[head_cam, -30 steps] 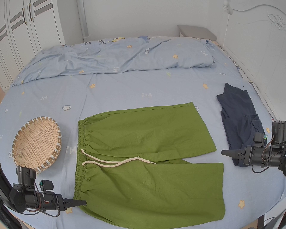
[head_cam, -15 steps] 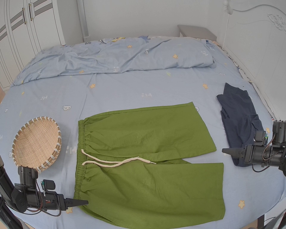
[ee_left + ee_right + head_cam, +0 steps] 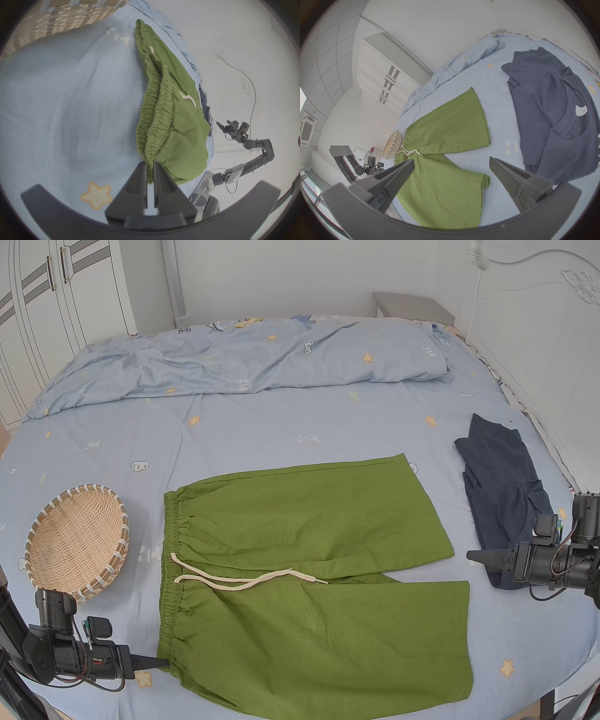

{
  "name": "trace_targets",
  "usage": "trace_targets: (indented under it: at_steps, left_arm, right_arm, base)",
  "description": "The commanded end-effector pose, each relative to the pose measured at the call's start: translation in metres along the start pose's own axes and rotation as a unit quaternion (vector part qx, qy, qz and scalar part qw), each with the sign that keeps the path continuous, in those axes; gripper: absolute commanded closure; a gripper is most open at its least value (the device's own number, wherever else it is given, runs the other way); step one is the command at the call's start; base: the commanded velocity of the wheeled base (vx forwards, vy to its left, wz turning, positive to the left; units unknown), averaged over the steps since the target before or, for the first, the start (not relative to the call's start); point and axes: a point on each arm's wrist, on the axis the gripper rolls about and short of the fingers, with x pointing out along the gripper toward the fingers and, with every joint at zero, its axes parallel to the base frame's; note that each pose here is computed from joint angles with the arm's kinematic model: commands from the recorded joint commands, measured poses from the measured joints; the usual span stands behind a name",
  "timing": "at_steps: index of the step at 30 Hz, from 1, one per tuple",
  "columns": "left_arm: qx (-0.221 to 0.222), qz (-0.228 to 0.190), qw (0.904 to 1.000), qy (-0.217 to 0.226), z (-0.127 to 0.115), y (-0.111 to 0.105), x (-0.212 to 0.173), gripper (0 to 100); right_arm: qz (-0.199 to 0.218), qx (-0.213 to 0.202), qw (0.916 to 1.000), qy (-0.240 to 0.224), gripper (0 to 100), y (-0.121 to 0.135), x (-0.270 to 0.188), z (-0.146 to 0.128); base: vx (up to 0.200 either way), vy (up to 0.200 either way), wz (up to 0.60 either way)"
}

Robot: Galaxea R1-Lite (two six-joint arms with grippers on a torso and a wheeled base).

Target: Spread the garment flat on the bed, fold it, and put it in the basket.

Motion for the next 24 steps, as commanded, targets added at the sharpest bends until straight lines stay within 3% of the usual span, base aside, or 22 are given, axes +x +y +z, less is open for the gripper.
trace_targets:
  at_steps: [1, 6, 11, 16, 24]
  left_arm:
    - [-0.024, 0.012, 0.9996, -0.012, -0.005, 0.005, -0.010, 100]
    - [-0.013, 0.022, 0.9996, -0.012, -0.014, 0.000, -0.025, 100]
    - [0.042, 0.003, 0.9981, 0.044, -0.034, -0.009, -0.032, 100]
    - [0.039, 0.005, 0.9985, 0.038, -0.032, -0.007, -0.032, 100]
    - [0.040, 0.007, 0.9987, 0.032, -0.029, -0.006, -0.032, 100]
  right_arm:
    - [0.001, 0.006, 0.9999, 0.013, 0, 0.000, 0.001, -0.007]
    - [-0.003, 0.020, 0.9992, 0.034, 0, 0.000, -0.007, -0.027]
    - [-0.016, 0.055, 0.9943, 0.090, 0, 0.000, -0.021, -0.071]
    - [-0.017, 0.071, 0.9874, 0.140, 0, 0.003, -0.035, -0.109]
    - [-0.014, 0.086, 0.9753, 0.203, 0, 0.012, -0.049, -0.130]
  base:
    - [0.000, 0.000, 0.00]
    - [0.000, 0.000, 0.00]
    - [0.000, 0.000, 0.00]
    - [0.000, 0.000, 0.00]
    - [0.000, 0.000, 0.00]
